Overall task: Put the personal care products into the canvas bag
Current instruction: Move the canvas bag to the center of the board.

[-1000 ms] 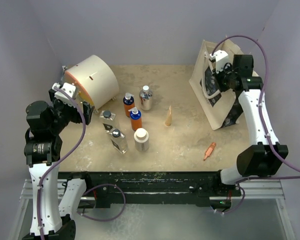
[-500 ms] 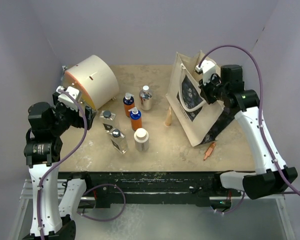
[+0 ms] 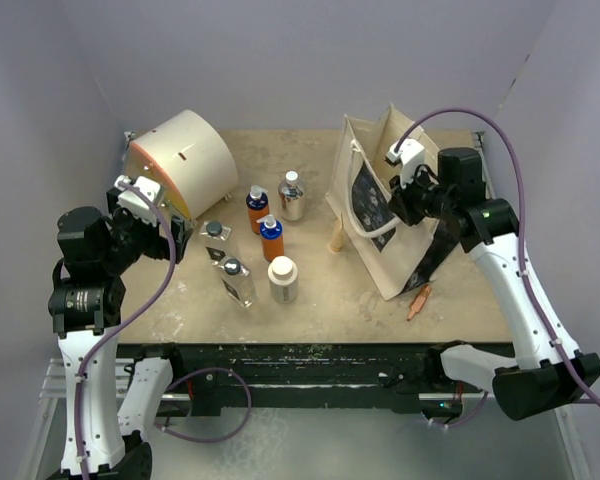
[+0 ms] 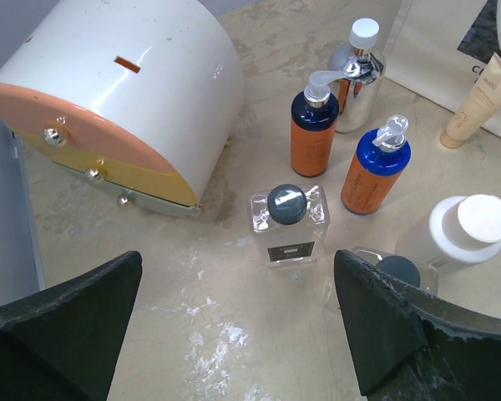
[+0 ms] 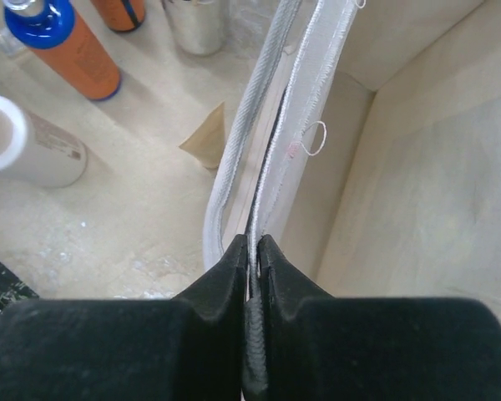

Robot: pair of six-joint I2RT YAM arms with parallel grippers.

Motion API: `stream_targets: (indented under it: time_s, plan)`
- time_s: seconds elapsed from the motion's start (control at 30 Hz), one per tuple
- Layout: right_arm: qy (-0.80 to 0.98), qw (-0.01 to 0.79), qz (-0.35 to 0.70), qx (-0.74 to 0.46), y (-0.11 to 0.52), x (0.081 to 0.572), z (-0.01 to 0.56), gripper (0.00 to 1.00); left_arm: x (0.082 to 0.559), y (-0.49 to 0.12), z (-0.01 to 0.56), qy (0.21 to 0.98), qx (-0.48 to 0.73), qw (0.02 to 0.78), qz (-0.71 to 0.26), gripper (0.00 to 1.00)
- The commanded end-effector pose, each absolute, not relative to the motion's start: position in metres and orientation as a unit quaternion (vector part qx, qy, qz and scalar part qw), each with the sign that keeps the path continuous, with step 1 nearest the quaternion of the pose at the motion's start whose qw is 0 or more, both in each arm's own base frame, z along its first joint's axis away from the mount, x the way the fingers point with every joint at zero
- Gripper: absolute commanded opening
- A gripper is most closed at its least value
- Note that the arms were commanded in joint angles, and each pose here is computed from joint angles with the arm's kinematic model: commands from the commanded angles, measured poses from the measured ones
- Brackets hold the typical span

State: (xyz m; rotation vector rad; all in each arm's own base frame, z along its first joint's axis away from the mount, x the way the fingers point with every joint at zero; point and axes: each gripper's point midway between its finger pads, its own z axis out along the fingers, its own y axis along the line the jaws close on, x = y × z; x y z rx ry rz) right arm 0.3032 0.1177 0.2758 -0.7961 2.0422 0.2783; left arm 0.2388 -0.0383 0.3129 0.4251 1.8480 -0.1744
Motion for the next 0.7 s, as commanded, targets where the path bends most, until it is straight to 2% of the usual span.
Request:
stream_targets:
  time_s: [0.0,0.17,0.3,0.43,0.47,0.53,0.67]
  plan:
    - [0.79,0.478,0.168,-0.344,0.144,0.296,0.295,0.12,0.239,-0.039,0.313,0.787,0.193,0.582,-0.072,0.99]
    - [0.776,0.475,0.203,-0.363,0.158,0.289,0.298,0.17,0.239,-0.039,0.308,0.792,0.193,0.574,-0.076,0.99]
    - [0.762,0.477,0.216,-0.382,0.165,0.285,0.302,0.26,0.241,-0.039,0.305,0.794,0.195,0.571,-0.076,0.99]
    - [0.756,0.498,0.192,-0.38,0.16,0.293,0.312,0.42,0.242,-0.038,0.305,0.794,0.194,0.571,-0.076,0.99]
    - [0.754,0.506,0.182,-0.378,0.157,0.296,0.316,0.52,0.242,-0.038,0.305,0.794,0.194,0.571,-0.075,0.99]
    - [0.75,0.518,0.164,-0.377,0.153,0.3,0.324,0.65,0.242,-0.038,0.304,0.794,0.194,0.571,-0.076,0.99]
    - [0.73,0.546,0.146,-0.384,0.151,0.302,0.346,0.72,0.241,-0.039,0.304,0.793,0.191,0.573,-0.08,0.99]
